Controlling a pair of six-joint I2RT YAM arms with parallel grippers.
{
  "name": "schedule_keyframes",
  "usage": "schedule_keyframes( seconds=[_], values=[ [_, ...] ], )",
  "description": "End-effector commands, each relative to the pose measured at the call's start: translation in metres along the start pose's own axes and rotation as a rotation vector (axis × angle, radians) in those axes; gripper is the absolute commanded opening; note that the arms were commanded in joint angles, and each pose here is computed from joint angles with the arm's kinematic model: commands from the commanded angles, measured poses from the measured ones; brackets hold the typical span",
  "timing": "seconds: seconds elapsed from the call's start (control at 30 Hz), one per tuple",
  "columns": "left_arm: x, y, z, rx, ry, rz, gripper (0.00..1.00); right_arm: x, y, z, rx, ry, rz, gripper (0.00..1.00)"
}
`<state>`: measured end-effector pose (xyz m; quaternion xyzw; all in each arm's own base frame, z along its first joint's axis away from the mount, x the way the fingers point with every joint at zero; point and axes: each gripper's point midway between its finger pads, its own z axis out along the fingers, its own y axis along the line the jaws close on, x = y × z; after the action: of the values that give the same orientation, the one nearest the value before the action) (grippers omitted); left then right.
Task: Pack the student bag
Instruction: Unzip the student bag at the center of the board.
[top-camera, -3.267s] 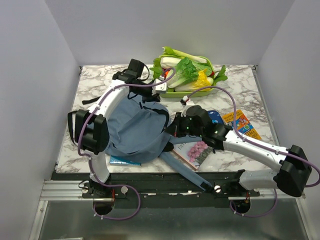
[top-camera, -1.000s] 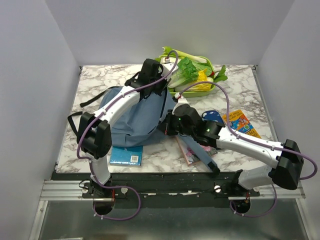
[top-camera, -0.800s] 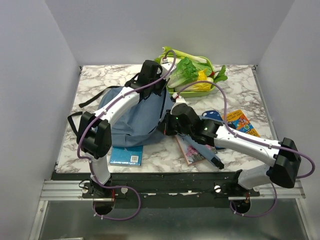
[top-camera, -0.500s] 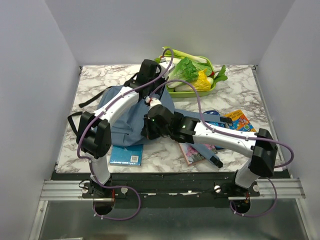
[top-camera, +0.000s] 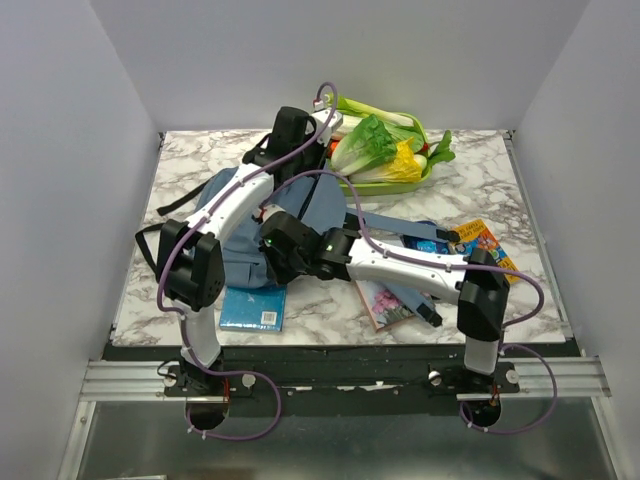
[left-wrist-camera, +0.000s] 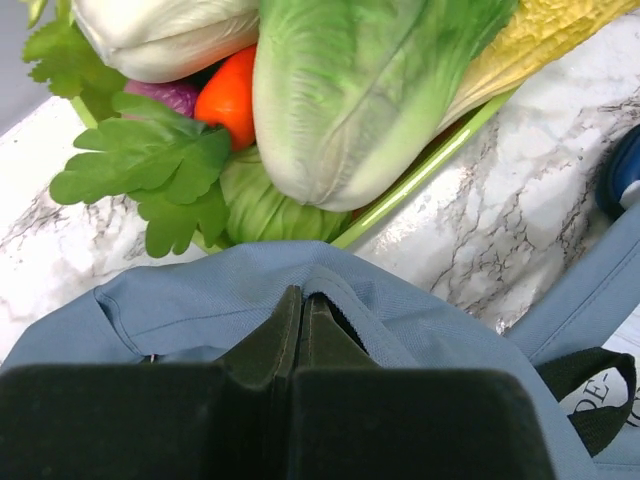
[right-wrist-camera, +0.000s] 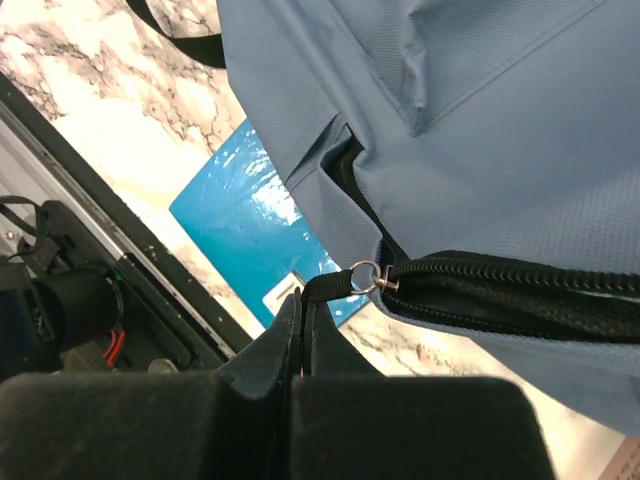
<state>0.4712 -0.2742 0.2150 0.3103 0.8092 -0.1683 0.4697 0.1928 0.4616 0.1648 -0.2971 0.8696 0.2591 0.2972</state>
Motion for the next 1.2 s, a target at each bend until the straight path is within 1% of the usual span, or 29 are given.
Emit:
schedule_keyframes(
  seconds=[0.0,0.1,0.13,0.2,0.27,0.3,0.33,0.37,0.4,0.47,0.5,0.57,0.6,0.63,0.7,0.73,0.77,0.8,0.83,0.9,0.93,0.97,1.0,1.03,1.07,1.1,1.13,1.17],
  values=[
    [-0.056,-0.012,-0.002,0.008,-0.156,0.022,0.0,0.006,0.068,0.005,-0.253,0.05,-0.167,0.01],
    [-0.054,-0.016,0.0,0.026,-0.142,0.02,0.0,0.01,0.071,0.013,-0.27,0.066,-0.179,0.0],
    [-0.053,-0.018,0.0,0.036,-0.139,0.019,0.0,0.002,0.077,0.012,-0.289,0.056,-0.189,0.01],
    [-0.051,-0.021,0.0,0.058,-0.132,0.019,0.0,0.008,0.073,0.018,-0.258,0.098,-0.2,0.0],
    [-0.049,-0.024,-0.001,0.071,-0.125,0.021,0.0,0.014,0.063,0.017,-0.217,0.103,-0.191,0.01],
    [-0.048,-0.028,-0.004,0.094,-0.125,0.029,0.0,0.001,0.062,0.005,-0.209,0.04,-0.184,0.16],
    [-0.047,-0.03,-0.005,0.105,-0.122,0.036,0.0,0.001,0.057,0.0,-0.197,0.023,-0.178,0.23],
    [-0.046,-0.031,-0.007,0.116,-0.122,0.057,0.0,0.014,0.048,-0.001,-0.177,0.038,-0.176,0.29],
    [-0.045,-0.033,-0.009,0.127,-0.118,0.063,0.0,0.002,0.046,-0.018,-0.166,-0.023,-0.162,0.4],
    [-0.036,-0.038,-0.013,0.17,-0.086,0.071,0.0,-0.001,0.037,-0.03,-0.135,-0.057,-0.148,0.5],
    [-0.034,-0.04,-0.017,0.183,-0.08,0.074,0.06,0.004,0.028,-0.035,-0.11,-0.06,-0.146,0.56],
    [-0.021,-0.044,-0.021,0.213,-0.054,0.084,0.13,-0.005,0.026,-0.06,-0.113,-0.114,-0.136,0.62],
    [-0.023,-0.045,-0.028,0.217,-0.065,0.096,0.18,-0.001,0.019,-0.063,-0.094,-0.114,-0.127,0.69],
    [-0.012,-0.046,-0.029,0.224,-0.046,0.092,0.23,-0.006,0.018,-0.08,-0.1,-0.148,-0.115,0.73],
    [-0.011,-0.042,-0.041,0.233,-0.054,0.098,0.34,-0.007,0.011,-0.09,-0.083,-0.169,-0.096,0.8],
    [-0.005,-0.041,-0.044,0.238,-0.037,0.089,0.36,0.001,0.003,-0.091,-0.069,-0.16,-0.089,0.8],
    [-0.004,-0.041,-0.047,0.249,-0.033,0.083,0.38,-0.004,-0.001,-0.103,-0.069,-0.19,-0.075,0.8],
    [-0.004,-0.032,-0.054,0.238,-0.036,0.074,0.4,-0.004,-0.011,-0.106,-0.04,-0.201,-0.056,0.8],
    [0.002,-0.03,-0.058,0.242,-0.018,0.07,0.41,0.002,-0.021,-0.106,-0.014,-0.196,-0.041,0.8],
    [0.004,-0.019,-0.071,0.231,-0.02,0.061,0.42,-0.006,-0.046,-0.113,0.031,-0.225,0.026,0.8],
    [0.015,-0.017,-0.075,0.234,0.001,0.056,0.42,-0.006,-0.056,-0.113,0.052,-0.227,0.044,0.8],
    [0.019,-0.014,-0.079,0.229,0.007,0.053,0.43,-0.008,-0.076,-0.111,0.104,-0.228,0.081,0.8],
    [0.018,-0.016,-0.089,0.24,-0.009,0.058,0.43,-0.007,-0.088,-0.11,0.138,-0.224,0.115,0.79],
    [0.035,-0.015,-0.091,0.241,0.021,0.042,0.43,-0.003,-0.104,-0.108,0.193,-0.209,0.137,0.78],
    [0.041,-0.016,-0.093,0.246,0.026,0.049,0.43,-0.002,-0.121,-0.107,0.248,-0.206,0.166,0.78],
    [0.042,-0.02,-0.101,0.25,0.017,0.051,0.43,0.001,-0.13,-0.105,0.279,-0.199,0.172,0.77],
    [0.059,-0.032,-0.1,0.297,0.034,0.029,0.43,0.003,-0.14,-0.102,0.321,-0.197,0.175,0.77],
    [0.065,-0.04,-0.1,0.316,0.038,0.008,0.43,0.002,-0.148,-0.101,0.346,-0.201,0.187,0.76]
  ],
)
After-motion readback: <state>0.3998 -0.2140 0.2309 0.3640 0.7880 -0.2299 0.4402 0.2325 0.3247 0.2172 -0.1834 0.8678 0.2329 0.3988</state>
